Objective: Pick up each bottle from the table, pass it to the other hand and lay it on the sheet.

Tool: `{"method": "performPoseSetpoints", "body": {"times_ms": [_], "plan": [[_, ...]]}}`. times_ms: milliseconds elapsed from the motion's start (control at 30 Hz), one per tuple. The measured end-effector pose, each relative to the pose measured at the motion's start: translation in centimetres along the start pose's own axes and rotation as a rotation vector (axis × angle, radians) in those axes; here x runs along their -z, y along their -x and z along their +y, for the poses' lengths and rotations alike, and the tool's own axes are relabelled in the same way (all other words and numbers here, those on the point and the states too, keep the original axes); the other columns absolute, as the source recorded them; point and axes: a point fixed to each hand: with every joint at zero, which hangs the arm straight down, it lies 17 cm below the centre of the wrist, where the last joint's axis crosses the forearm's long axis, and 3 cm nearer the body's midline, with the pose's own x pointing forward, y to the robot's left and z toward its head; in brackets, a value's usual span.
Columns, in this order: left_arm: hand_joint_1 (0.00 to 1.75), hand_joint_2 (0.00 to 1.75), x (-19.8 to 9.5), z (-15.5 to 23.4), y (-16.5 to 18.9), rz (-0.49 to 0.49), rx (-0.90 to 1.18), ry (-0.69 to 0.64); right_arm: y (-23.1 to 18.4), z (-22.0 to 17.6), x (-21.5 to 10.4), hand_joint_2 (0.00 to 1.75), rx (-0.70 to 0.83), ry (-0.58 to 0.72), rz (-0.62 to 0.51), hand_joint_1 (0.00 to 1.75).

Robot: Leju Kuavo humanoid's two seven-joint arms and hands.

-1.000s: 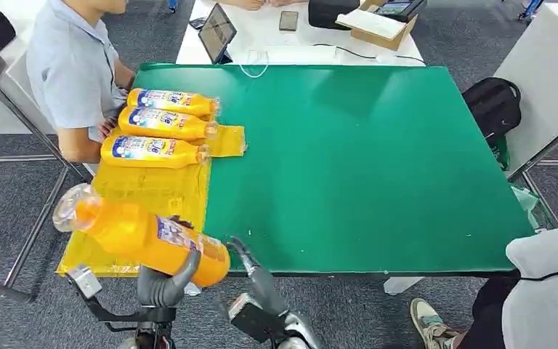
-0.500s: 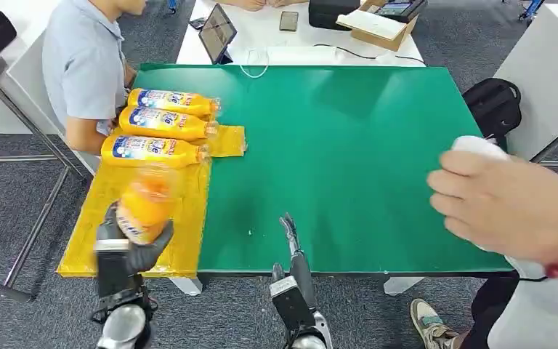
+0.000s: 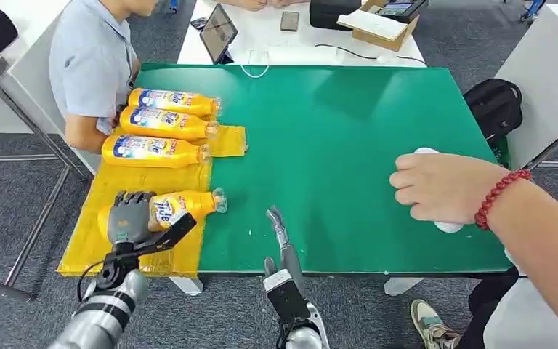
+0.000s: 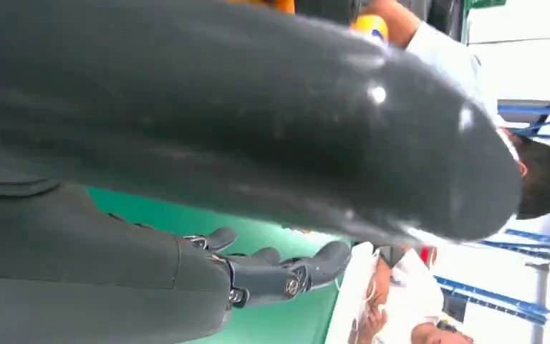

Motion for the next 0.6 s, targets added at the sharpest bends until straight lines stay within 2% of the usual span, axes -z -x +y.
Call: {"method": "performPoseSetpoints", "body": {"times_ms": [33, 67, 100, 133, 233, 400, 433, 600], "plan": [[0.79, 1.75, 0.2, -0.3, 0.1, 0.005, 0.007, 0.015, -0.1, 0.0, 0.1, 0.0, 0.001, 0.0, -0.002, 0.0], [0.35, 1.75, 0.2, -0.7, 0.3, 0.011, 0.011, 0.033, -0.1, 0.1, 0.2, 0.0, 0.001, 0.0, -0.003, 0.0], [0.1, 1.75, 0.4, -0.9, 0.4, 0.013, 0.01, 0.047, -0.1, 0.0, 0.2, 0.0, 0.002, 0.001, -0.002, 0.0], [0.0, 1.75, 0.7, -1.4, 0.3, 0.015, -0.003, 0.077, 0.0, 0.0, 0.1, 0.0, 0.003, 0.002, 0.0, 0.0], [0.0, 1.75, 0.8, -3.2, -0.3, 0.001, -0.094, 0.186, 0.1, 0.1, 0.1, 0.0, 0.003, -0.001, 0.003, 0.0], [0.0, 1.75, -0.1, -4.9, -4.0, -0.122, -0.452, 0.358, 0.2, 0.5, -0.1, 0.0, 0.011, -0.025, 0.004, 0.0], [0.0, 0.0, -0.4, -5.1, -4.7, -0.142, -0.506, 0.384, 0.2, 0.6, -0.1, 0.0, 0.012, -0.03, 0.003, 0.0], [0.0, 0.0, -1.5, -4.5, -7.8, -0.181, -0.815, 0.459, 0.2, 0.8, -0.2, 0.0, 0.018, -0.039, 0.006, 0.0]]}}
